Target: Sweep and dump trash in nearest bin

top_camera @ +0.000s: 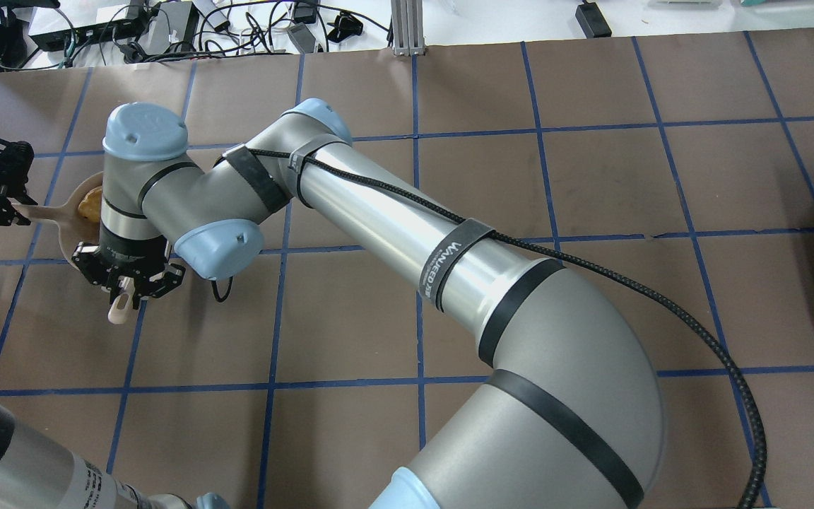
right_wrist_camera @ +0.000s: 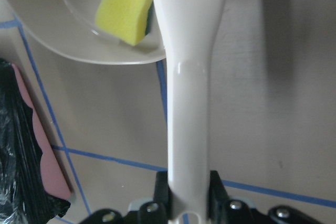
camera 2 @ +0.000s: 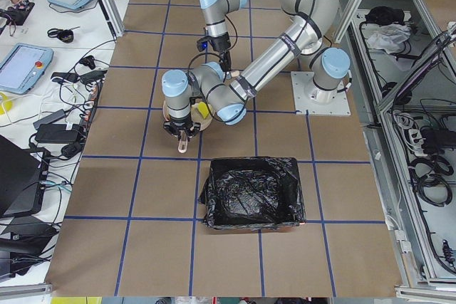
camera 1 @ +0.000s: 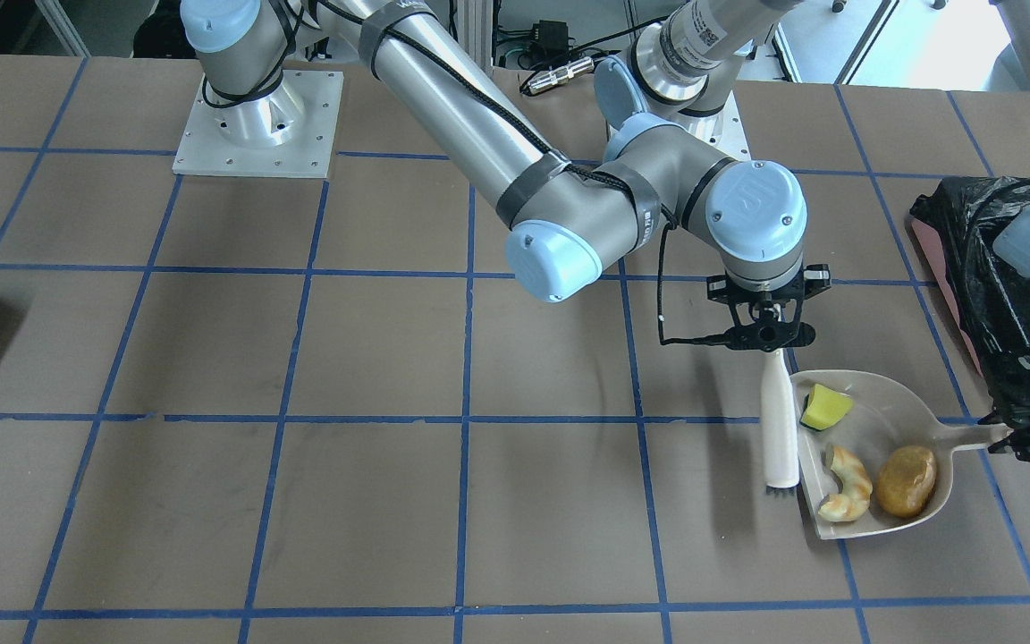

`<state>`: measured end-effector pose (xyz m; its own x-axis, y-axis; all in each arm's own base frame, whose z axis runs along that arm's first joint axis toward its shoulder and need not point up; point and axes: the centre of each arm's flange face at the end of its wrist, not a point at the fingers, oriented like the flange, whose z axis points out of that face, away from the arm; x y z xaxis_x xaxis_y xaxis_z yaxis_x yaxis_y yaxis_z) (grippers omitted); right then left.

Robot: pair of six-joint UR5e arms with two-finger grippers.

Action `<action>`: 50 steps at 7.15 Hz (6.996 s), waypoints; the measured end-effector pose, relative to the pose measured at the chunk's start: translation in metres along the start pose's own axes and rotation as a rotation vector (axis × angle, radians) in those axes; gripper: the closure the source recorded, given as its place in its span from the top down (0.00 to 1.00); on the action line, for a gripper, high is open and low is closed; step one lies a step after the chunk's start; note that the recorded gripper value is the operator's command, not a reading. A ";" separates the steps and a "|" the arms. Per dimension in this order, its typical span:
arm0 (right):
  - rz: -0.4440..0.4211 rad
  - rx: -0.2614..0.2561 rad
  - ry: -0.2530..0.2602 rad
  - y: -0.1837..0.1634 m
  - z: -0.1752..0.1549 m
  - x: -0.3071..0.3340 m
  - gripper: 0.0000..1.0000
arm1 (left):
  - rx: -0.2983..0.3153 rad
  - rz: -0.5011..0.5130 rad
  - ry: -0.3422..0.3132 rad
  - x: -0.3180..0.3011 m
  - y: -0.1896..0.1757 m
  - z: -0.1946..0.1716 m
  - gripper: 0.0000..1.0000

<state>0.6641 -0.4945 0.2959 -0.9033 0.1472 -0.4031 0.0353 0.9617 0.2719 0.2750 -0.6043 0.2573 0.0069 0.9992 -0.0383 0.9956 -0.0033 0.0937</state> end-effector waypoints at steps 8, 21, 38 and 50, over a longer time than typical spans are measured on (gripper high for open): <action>-0.023 0.040 0.471 0.070 -0.074 0.254 0.00 | 0.063 -0.254 0.005 0.077 0.122 -0.114 0.00; -0.013 -0.050 0.521 0.103 -0.027 0.294 0.00 | -0.411 -0.343 0.254 0.277 0.327 -0.147 0.00; 0.000 0.111 0.421 0.064 -0.086 0.267 0.78 | -0.979 -0.143 0.336 0.142 0.146 -0.201 0.00; -0.106 0.064 0.432 0.059 -0.406 0.372 1.00 | -0.916 -0.013 0.471 0.180 0.177 -0.185 0.00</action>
<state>0.1567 -0.4768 0.5166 -0.9986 -0.0498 -0.0204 -0.0527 0.9805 0.1891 0.4355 -0.4183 0.4510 -0.2376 0.9133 0.3309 0.5409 -0.1585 0.8260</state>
